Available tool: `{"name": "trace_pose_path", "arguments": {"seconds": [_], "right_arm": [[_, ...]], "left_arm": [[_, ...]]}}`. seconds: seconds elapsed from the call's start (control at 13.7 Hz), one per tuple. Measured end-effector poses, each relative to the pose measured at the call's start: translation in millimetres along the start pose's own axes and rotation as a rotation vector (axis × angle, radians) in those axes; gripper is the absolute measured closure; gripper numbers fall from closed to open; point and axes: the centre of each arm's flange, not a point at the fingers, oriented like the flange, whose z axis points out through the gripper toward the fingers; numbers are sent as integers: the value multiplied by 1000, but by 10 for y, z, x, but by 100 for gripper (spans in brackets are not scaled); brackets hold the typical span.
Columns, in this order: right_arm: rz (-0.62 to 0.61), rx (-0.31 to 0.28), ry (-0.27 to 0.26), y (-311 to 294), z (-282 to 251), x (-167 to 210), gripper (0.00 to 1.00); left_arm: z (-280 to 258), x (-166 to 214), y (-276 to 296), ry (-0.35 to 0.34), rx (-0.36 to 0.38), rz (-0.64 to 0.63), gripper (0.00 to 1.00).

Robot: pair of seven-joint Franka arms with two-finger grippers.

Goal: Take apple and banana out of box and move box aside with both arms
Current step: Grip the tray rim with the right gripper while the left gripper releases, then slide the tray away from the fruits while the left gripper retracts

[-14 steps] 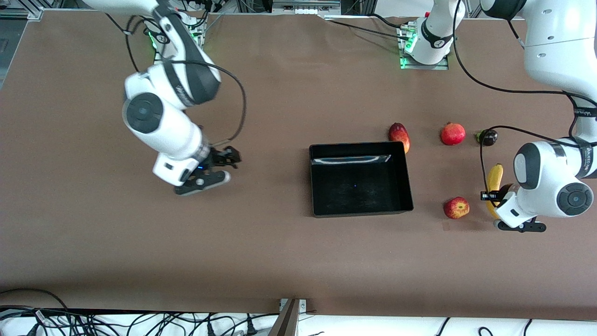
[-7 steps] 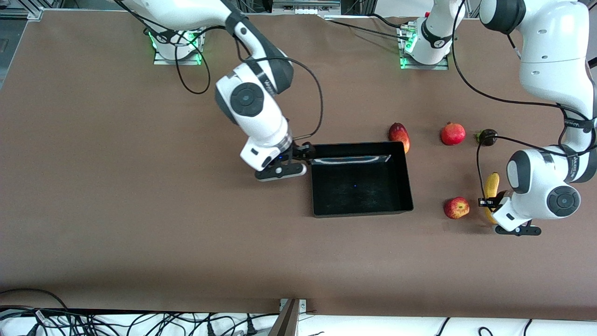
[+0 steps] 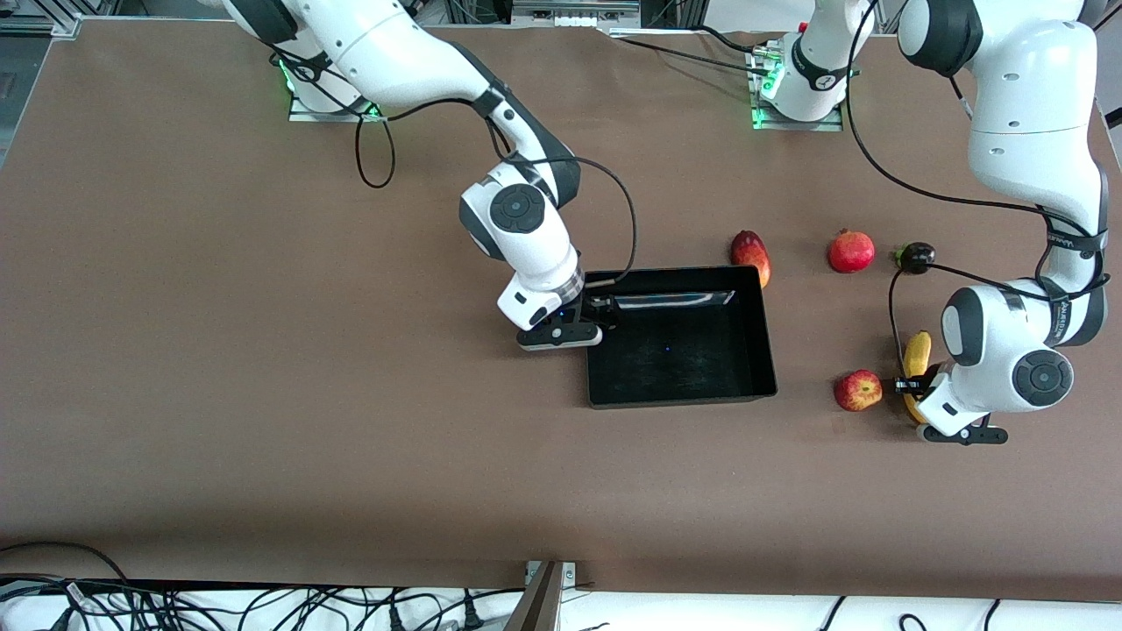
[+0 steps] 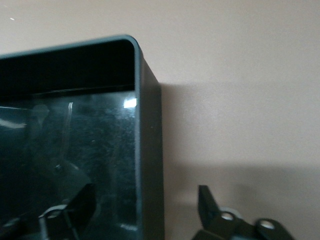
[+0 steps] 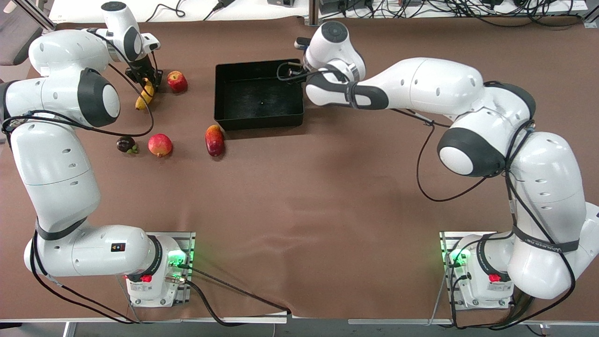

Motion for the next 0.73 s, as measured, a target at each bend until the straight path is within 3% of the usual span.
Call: {"name": "trace_pose_path", "arguments": {"seconds": [0.29, 0.44, 0.51, 0.73], "right_arm": [[-1, -17, 7, 33, 90, -21, 62], [1, -19, 12, 48, 85, 0, 86], [-3, -26, 14, 64, 84, 14, 95], [7, -64, 42, 234, -33, 217, 95]], "left_arm": [[-161, -33, -45, -27, 10, 1, 23], [-621, -101, -76, -47, 4, -2, 4], [-912, -164, -68, -55, 0, -3, 0], [-1768, -435, 37, -73, -12, 9, 0]]}}
